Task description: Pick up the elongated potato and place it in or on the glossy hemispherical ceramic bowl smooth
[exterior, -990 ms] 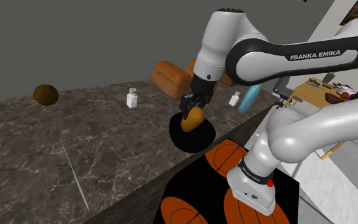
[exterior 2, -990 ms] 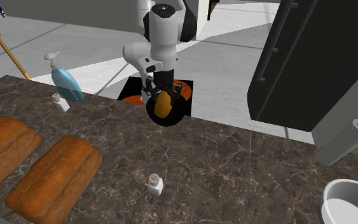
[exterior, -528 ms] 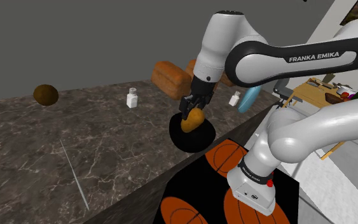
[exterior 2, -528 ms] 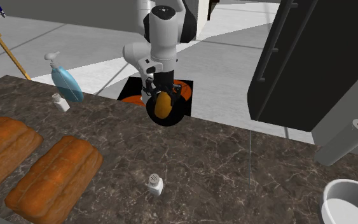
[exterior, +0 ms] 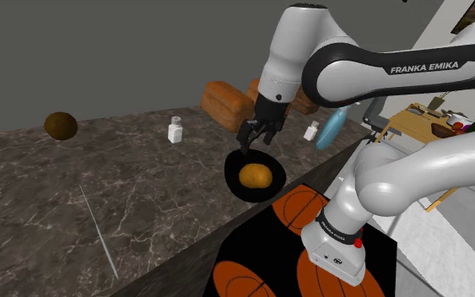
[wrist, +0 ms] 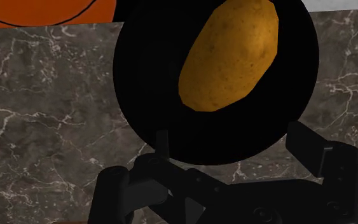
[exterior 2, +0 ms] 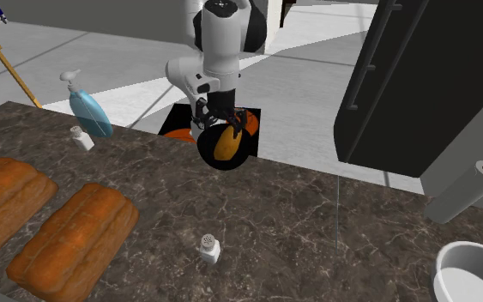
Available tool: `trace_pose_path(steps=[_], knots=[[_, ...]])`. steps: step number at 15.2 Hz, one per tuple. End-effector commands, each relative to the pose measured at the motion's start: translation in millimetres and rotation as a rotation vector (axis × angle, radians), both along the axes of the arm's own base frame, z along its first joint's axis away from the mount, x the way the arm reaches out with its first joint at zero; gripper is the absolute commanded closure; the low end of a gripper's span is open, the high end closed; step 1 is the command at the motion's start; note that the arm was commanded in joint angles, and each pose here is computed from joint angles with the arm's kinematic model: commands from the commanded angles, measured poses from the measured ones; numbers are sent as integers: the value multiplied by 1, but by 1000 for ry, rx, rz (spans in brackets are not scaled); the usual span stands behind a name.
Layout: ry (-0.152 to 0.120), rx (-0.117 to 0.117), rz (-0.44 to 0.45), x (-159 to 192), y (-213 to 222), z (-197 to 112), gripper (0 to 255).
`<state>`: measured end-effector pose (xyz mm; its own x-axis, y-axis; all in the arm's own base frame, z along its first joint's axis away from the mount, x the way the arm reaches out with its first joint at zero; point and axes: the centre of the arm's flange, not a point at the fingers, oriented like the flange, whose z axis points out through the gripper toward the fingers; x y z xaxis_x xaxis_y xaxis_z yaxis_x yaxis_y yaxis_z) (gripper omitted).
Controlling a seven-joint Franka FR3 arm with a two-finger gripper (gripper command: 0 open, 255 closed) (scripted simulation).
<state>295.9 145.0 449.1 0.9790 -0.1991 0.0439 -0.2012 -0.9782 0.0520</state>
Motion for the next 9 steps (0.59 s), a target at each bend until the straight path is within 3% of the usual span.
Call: trace_pose_path(steps=[1, 9], knots=[[1, 0, 0, -2, 0, 23, 0], [1, 0, 0, -2, 1, 33, 0]])
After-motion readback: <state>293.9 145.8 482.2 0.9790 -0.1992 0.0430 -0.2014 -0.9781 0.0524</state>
